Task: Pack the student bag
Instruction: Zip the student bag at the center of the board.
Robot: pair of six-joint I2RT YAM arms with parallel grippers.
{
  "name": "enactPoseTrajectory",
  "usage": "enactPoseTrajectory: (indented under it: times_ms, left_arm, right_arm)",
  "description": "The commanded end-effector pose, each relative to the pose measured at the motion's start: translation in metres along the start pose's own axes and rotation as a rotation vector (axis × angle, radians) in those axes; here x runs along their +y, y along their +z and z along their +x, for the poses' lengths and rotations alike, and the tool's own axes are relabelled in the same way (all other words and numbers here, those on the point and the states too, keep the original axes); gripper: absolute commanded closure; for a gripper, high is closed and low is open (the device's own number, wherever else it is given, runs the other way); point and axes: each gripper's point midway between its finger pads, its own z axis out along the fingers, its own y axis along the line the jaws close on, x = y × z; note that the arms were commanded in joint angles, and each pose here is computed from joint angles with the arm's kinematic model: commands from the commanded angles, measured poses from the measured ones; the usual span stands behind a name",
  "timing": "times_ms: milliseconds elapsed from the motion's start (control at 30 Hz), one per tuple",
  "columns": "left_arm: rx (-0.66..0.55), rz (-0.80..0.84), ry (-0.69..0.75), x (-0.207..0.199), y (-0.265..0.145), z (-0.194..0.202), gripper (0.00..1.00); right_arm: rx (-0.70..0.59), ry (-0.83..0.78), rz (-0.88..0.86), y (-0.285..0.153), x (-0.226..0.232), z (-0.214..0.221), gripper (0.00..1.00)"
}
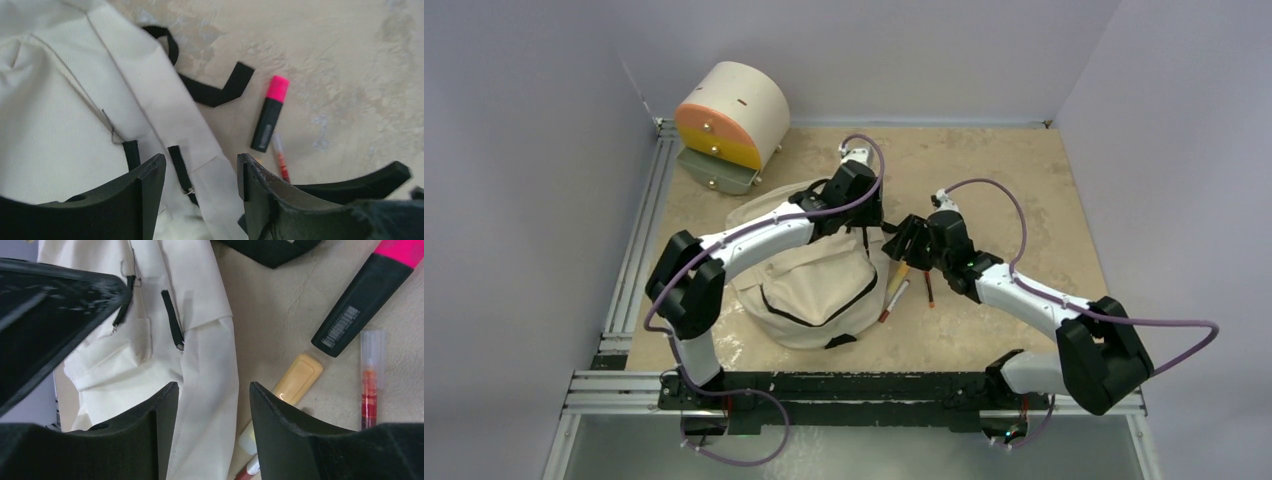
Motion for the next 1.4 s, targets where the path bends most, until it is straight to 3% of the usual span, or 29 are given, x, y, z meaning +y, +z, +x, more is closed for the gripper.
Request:
enactPoseTrajectory:
  times_ms: [0, 667, 933, 1067, 1367]
  left_arm:
    - [0.021, -0.056, -0.041, 0.008, 0.010, 0.005, 0.46]
    - [0.121, -0.129, -0.026, 0.032, 0.043, 0.053, 0.48]
    - [0.151, -0.140, 0.016, 0.036, 0.059, 0.065, 0.55]
    - [0.177, -0.151, 0.043, 0.039, 0.065, 0.075, 0.62]
    - [0.190, -0.150, 0.068, 0.042, 0.062, 0.080, 0.92]
  right_arm:
    - [-0.015, 0.015, -0.074, -0.004, 0.010, -0.004, 0.44]
    - [-0.015, 0.019, -0.048, -0.012, -0.007, 0.003, 0.51]
    - [-0.021, 0.008, -0.035, -0.013, -0.009, 0.001, 0.52]
    - [-0.021, 0.006, -0.026, -0.014, -0.012, 0.002, 0.52]
    - [-0.018, 0.006, -0.017, -0.012, -0.016, 0.003, 0.53]
